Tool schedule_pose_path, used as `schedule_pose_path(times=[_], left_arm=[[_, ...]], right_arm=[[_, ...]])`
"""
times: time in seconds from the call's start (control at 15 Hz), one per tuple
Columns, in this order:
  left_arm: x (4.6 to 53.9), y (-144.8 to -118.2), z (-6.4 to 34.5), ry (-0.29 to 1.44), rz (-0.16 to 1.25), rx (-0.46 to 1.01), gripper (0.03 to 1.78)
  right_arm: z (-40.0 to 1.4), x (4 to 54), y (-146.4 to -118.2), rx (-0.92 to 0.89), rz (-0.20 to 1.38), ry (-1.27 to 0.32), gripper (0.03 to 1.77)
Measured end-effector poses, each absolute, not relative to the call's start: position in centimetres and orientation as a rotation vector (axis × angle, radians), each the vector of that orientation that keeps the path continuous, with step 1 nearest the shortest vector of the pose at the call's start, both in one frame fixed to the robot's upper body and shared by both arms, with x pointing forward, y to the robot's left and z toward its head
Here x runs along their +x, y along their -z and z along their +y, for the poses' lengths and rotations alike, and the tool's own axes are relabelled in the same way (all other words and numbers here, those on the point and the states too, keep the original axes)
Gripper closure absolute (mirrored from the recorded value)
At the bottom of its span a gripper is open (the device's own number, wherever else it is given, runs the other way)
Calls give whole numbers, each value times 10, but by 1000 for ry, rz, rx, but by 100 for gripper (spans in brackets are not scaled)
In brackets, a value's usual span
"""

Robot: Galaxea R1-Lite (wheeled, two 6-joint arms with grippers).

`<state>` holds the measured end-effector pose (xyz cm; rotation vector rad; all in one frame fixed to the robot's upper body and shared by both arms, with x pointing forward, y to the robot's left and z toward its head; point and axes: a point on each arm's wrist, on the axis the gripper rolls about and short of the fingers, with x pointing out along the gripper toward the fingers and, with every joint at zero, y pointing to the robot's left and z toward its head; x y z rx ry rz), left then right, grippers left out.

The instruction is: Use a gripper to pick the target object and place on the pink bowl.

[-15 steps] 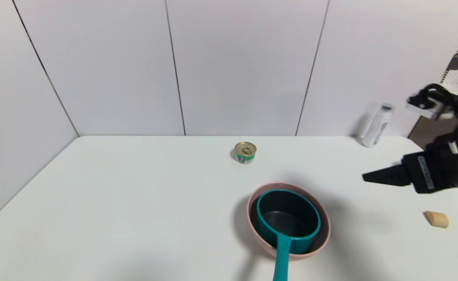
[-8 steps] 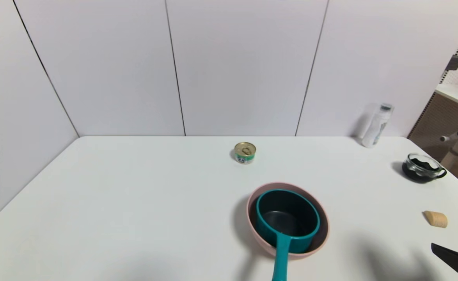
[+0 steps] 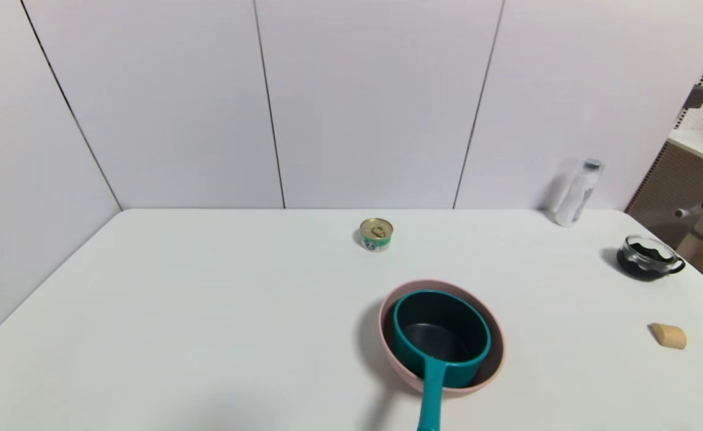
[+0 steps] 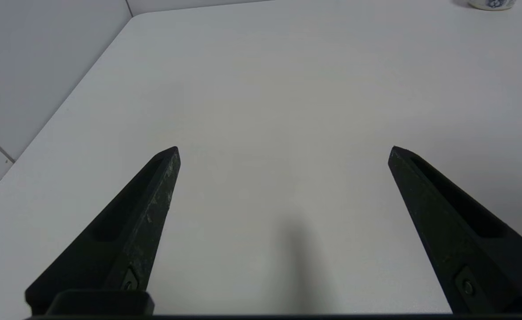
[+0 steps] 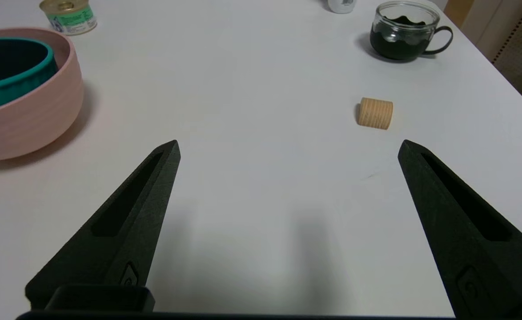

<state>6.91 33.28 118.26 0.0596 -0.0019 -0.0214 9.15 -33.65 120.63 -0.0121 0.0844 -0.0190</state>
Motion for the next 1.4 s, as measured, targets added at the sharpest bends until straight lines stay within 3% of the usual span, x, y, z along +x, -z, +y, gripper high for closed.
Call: schedule_pose_path(times=[0.27,1.4], left_arm=[[69,-1183,333,21,-2,60,12],[69,-1183,333,21,-2,60,12]], right_arm=[[-337,74,-1185,13,50,15,11],[-337,69,-1182,28,-1,12,11]])
